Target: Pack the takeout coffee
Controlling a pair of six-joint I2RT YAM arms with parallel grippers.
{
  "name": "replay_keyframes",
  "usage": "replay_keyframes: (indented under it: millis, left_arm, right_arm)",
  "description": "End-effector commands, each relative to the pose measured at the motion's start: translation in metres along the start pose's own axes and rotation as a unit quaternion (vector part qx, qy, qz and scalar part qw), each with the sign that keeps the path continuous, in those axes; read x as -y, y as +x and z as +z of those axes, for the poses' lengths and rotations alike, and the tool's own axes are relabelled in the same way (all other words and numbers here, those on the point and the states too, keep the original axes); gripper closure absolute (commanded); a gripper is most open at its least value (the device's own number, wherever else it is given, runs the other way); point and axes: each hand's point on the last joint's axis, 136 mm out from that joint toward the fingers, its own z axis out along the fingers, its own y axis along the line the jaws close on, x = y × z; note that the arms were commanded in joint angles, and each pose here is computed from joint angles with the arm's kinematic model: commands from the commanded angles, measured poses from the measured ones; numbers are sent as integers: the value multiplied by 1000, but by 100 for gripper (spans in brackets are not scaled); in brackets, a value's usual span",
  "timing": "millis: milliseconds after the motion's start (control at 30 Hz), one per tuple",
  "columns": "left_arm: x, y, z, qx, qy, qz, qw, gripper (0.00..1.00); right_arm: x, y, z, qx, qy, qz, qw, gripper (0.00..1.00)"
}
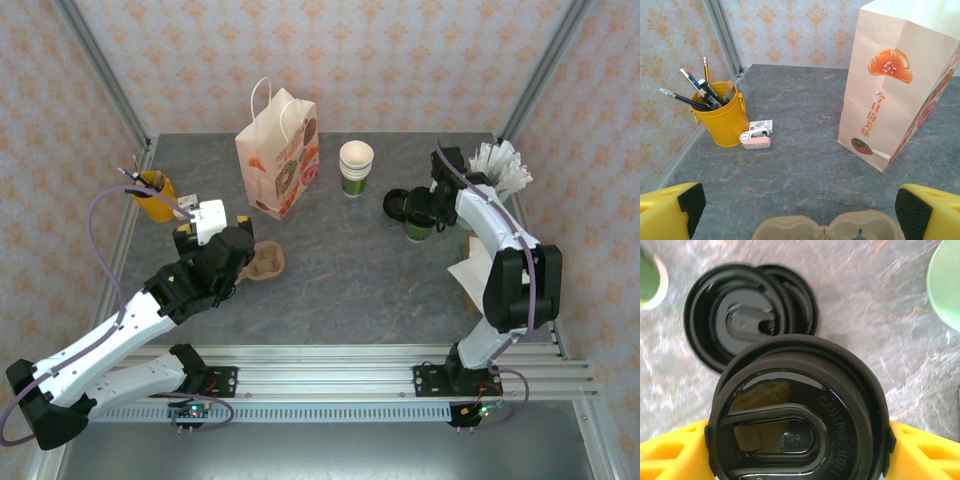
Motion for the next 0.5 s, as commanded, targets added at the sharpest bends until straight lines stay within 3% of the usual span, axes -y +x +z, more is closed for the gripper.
replay_keyframes:
  millis: [0, 467]
  left_arm:
    - [-14, -6, -1, 11, -34, -8, 999, 0]
    - [-23, -7, -5, 11, -37, -18, 999, 0]
  right_arm:
    - [13, -29, 16, 37, 40, 39, 998, 27]
    - [3, -94, 53, 66, 52, 108, 991, 24]
